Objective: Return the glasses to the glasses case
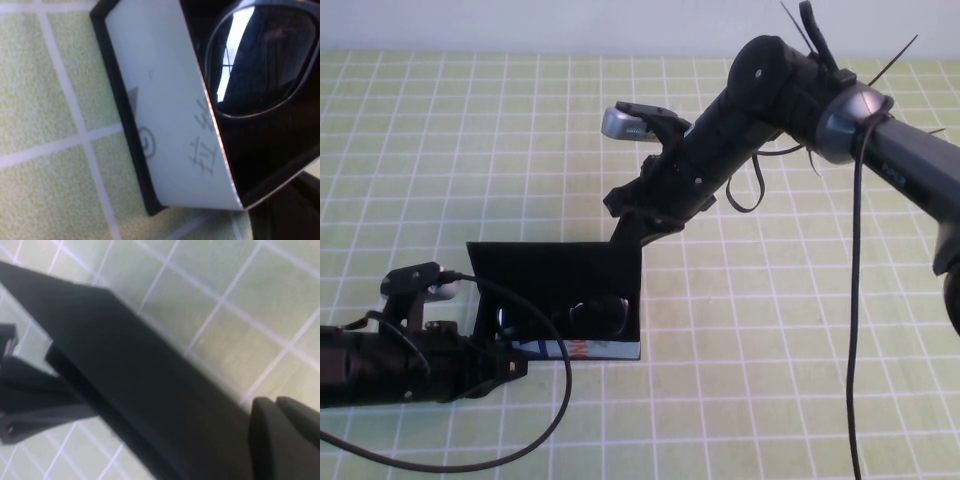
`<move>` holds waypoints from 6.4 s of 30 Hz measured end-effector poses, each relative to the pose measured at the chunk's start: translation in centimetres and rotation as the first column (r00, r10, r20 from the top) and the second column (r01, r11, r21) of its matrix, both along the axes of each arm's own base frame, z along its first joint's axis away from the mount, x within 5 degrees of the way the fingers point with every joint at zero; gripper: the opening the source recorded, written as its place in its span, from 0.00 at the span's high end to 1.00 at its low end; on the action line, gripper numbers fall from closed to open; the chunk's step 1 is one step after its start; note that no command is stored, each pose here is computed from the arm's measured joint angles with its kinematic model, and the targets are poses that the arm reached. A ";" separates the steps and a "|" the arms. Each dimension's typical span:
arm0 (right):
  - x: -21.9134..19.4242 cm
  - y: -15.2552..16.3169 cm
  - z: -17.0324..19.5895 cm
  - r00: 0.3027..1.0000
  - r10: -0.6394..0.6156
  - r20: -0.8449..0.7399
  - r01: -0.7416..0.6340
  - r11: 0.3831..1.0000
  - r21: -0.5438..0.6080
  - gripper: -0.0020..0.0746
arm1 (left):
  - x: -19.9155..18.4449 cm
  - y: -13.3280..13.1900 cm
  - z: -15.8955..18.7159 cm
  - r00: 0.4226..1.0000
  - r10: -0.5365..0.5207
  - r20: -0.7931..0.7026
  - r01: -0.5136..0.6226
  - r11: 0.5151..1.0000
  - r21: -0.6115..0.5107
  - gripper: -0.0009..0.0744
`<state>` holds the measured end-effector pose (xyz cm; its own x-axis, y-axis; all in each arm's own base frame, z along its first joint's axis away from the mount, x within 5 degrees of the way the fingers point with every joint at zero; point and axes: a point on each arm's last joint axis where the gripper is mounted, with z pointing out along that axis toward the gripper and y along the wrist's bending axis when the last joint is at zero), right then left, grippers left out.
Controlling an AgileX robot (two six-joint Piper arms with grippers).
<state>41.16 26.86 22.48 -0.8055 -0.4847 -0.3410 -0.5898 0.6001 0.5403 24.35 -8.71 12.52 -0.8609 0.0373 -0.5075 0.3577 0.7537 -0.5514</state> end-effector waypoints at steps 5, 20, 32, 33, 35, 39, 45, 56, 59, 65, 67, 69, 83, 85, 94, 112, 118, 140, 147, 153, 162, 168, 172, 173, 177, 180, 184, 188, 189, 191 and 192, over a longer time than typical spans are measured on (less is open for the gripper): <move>-2.2 0.1 1.1 0.999 0.034 -0.009 -0.034 0.999 -0.013 0.99 | 0.0 0.0 0.0 1.000 0.001 0.000 -0.001 1.000 0.003 0.99; -6.1 1.2 -1.9 0.987 0.129 -0.099 -0.139 0.985 -0.103 0.99 | -3.6 0.6 4.5 0.998 0.002 0.056 -0.002 1.000 0.016 0.99; -6.2 1.1 -1.7 0.988 0.122 -0.096 -0.132 0.985 -0.112 0.99 | -9.7 1.5 12.7 0.866 0.017 0.500 -0.004 1.000 -0.027 0.99; -6.3 1.0 -1.3 0.989 0.124 -0.085 -0.133 0.985 -0.114 0.99 | -10.3 1.8 13.4 0.836 0.030 0.548 -0.019 0.999 -0.026 0.99; -6.6 0.7 0.2 0.991 0.128 -0.048 -0.133 0.985 -0.112 0.99 | -11.8 2.4 14.5 0.765 0.071 0.641 -0.075 0.997 -0.021 0.99; -7.7 -0.3 4.8 0.989 0.132 0.062 -0.126 0.988 -0.094 0.99 | -14.6 4.1 15.2 0.610 0.174 0.773 -0.226 0.973 -0.041 0.99; -11.5 -2.8 11.3 0.976 0.117 0.184 -0.109 0.993 -0.053 0.99 | -18.7 6.6 13.4 0.350 0.290 0.891 -0.418 0.899 -0.129 0.99; -20.9 -9.7 15.5 0.939 -0.021 0.343 0.025 1.000 -0.006 0.99 | -18.9 7.2 7.9 0.380 0.304 0.874 -0.476 0.874 -0.096 0.99; -23.0 -11.3 15.1 0.924 -0.055 0.378 0.055 0.998 0.011 0.99 | -18.8 7.2 7.9 0.382 0.307 0.871 -0.477 0.874 -0.099 0.99; -27.1 -14.2 13.3 0.886 -0.151 0.439 0.128 0.988 0.081 0.99 | -18.8 7.2 7.9 0.381 0.310 0.871 -0.480 0.871 -0.100 0.99; -28.2 -15.1 12.5 0.868 -0.191 0.459 0.156 0.981 0.113 0.99 | -18.8 7.2 7.9 0.381 0.310 0.871 -0.480 0.871 -0.100 0.99; -29.2 -15.9 11.6 0.843 -0.239 0.481 0.188 0.970 0.153 0.99 | -18.8 7.2 7.9 0.381 0.310 0.871 -0.480 0.871 -0.100 0.99; -32.3 -17.9 6.0 0.856 -0.295 0.425 0.239 0.954 0.181 0.99 | -18.8 7.3 7.9 0.381 0.311 0.871 -0.482 0.870 -0.100 0.99; -32.2 -17.9 6.1 0.845 -0.303 0.441 0.244 0.952 0.186 0.99 | -18.8 7.3 7.9 0.381 0.311 0.871 -0.482 0.870 -0.100 0.99; -30.6 -20.0 3.6 0.649 -0.418 0.636 0.378 0.902 0.207 0.99 | -18.8 7.3 7.9 0.381 0.311 0.871 -0.482 0.870 -0.100 0.99; -35.4 -26.0 -3.1 0.063 -0.669 0.741 0.590 0.623 0.513 0.99 | -18.8 7.3 7.9 0.381 0.311 0.871 -0.482 0.870 -0.100 0.99; -35.6 -25.8 -3.7 0.129 -0.658 0.742 0.606 0.644 0.466 0.99 | -18.8 7.3 7.9 0.380 0.312 0.871 -0.484 0.869 -0.100 0.99; -36.0 -25.4 -5.2 0.285 -0.630 0.723 0.636 0.688 0.349 0.99 | -18.8 7.3 7.9 0.380 0.312 0.871 -0.484 0.869 -0.100 0.99; -36.0 -25.4 -5.2 0.285 -0.630 0.723 0.636 0.688 0.349 0.99 | -18.8 7.3 7.9 0.380 0.312 0.871 -0.484 0.869 -0.100 0.99; -36.0 -25.4 -5.2 0.285 -0.630 0.723 0.636 0.688 0.349 0.99 | -18.8 7.3 7.9 0.379 0.314 0.870 -0.487 0.867 -0.101 0.99; -36.0 -25.4 -5.2 0.285 -0.630 0.723 0.636 0.688 0.349 0.99 | -18.8 7.5 7.0 0.442 0.242 0.864 -0.509 0.861 0.020 0.99; -36.0 -25.3 -5.2 0.285 -0.631 0.722 0.636 0.688 0.350 0.99 | -18.8 7.8 6.0 0.529 0.235 0.815 -0.527 0.844 0.100 0.99; -36.0 -25.3 -5.2 0.285 -0.631 0.722 0.636 0.688 0.350 0.99 | -19.0 7.9 5.2 0.587 0.246 0.771 -0.544 0.826 0.150 0.99; -36.0 -25.3 -5.2 0.285 -0.631 0.722 0.636 0.688 0.350 0.99 | -19.0 8.0 5.0 0.606 0.244 0.757 -0.544 0.822 0.170 0.99; -36.0 -25.4 -5.2 0.285 -0.631 0.722 0.636 0.687 0.350 0.99 | -19.1 8.0 4.6 0.638 0.245 0.730 -0.543 0.815 0.201 0.99; -36.0 -25.4 -5.2 0.285 -0.631 0.722 0.636 0.687 0.350 0.99 | -19.2 8.0 4.6 0.641 0.246 0.727 -0.542 0.815 0.202 0.99; -36.0 -25.4 -5.2 0.285 -0.631 0.722 0.636 0.687 0.350 0.99 | -19.2 8.0 4.5 0.642 0.246 0.726 -0.542 0.816 0.203 0.99; -36.0 -25.4 -5.2 0.285 -0.631 0.722 0.636 0.687 0.350 0.99 | -19.2 8.0 4.5 0.642 0.246 0.726 -0.542 0.816 0.203 0.99; -36.0 -25.4 -5.2 0.285 -0.631 0.722 0.636 0.687 0.350 0.99 | -19.2 8.0 4.5 0.642 0.246 0.726 -0.542 0.816 0.203 0.99; -36.0 -25.4 -5.2 0.285 -0.631 0.722 0.636 0.687 0.350 0.99 | -19.2 8.0 4.5 0.642 0.246 0.726 -0.542 0.816 0.203 0.99; -36.0 -25.4 -5.2 0.285 -0.631 0.722 0.636 0.687 0.350 0.99 | -19.2 8.0 4.5 0.642 0.246 0.726 -0.542 0.816 0.203 0.99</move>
